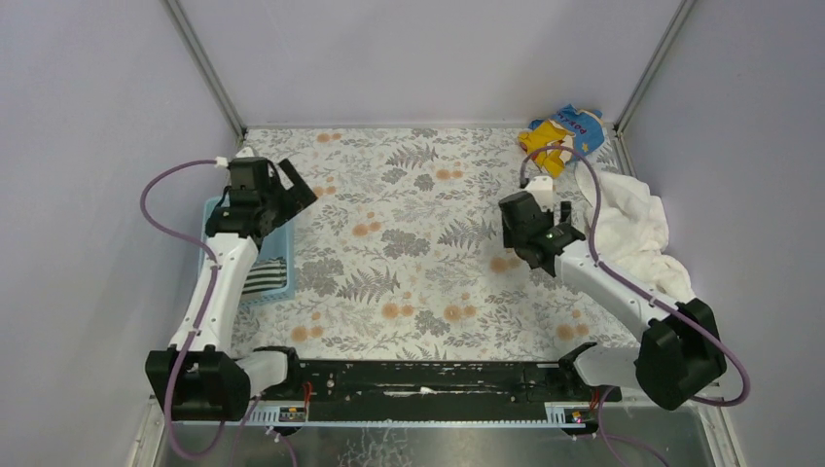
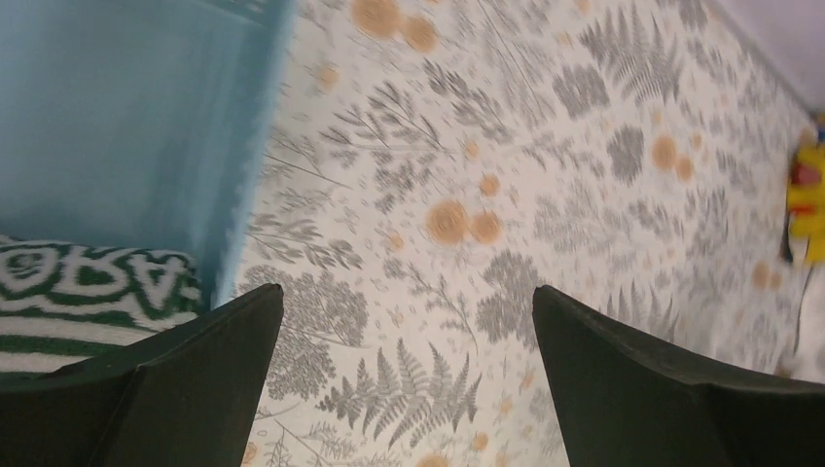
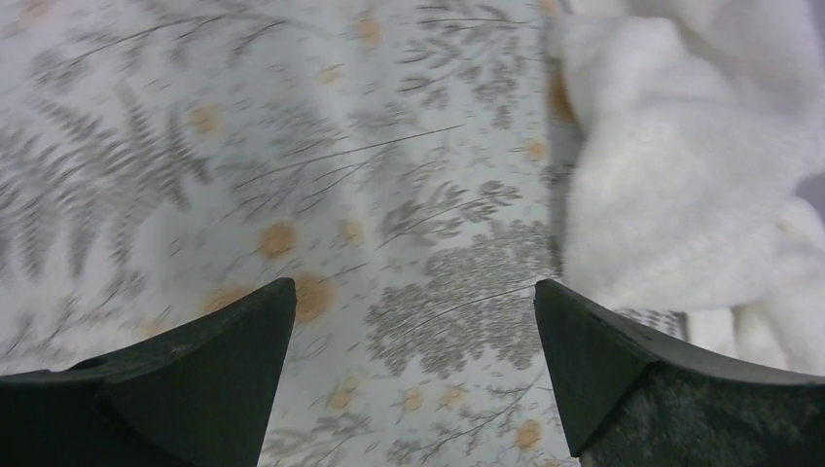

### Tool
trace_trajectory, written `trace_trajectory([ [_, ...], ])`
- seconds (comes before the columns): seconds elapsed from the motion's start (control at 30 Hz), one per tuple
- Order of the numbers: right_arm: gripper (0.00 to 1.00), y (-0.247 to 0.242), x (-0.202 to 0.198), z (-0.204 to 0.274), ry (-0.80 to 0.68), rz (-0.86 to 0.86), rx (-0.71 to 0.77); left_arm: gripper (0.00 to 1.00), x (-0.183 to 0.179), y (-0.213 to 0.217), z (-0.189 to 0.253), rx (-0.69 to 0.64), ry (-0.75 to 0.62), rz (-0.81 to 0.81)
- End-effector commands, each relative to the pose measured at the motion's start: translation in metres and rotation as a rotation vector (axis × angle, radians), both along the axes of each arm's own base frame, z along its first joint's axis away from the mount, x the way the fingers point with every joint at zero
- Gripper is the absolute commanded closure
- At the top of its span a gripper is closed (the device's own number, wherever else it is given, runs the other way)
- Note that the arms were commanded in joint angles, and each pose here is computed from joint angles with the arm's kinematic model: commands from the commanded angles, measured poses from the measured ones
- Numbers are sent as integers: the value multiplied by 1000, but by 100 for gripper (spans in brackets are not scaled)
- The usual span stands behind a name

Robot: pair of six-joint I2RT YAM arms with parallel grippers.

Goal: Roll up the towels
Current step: Place the towel in the bin, then move the towel to the center of the board.

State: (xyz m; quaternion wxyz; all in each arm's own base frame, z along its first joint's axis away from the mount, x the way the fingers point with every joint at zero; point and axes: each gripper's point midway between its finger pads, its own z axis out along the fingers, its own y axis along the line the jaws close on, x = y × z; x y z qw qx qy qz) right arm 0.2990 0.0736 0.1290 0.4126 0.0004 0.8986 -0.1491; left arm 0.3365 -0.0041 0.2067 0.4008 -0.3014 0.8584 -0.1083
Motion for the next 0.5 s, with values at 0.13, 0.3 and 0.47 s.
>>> trace_trajectory([
  [0.13,1,-101,34,14,-71,-440,-177,0,-21,-72,26,197,-136,-317],
  [0.3,1,-141,44,-16,30,-552,-239,0,-45,-80,48,307,-280,-332],
  [0.47,1,-164,47,-47,134,-591,-288,0,-56,-71,51,311,-352,-311],
])
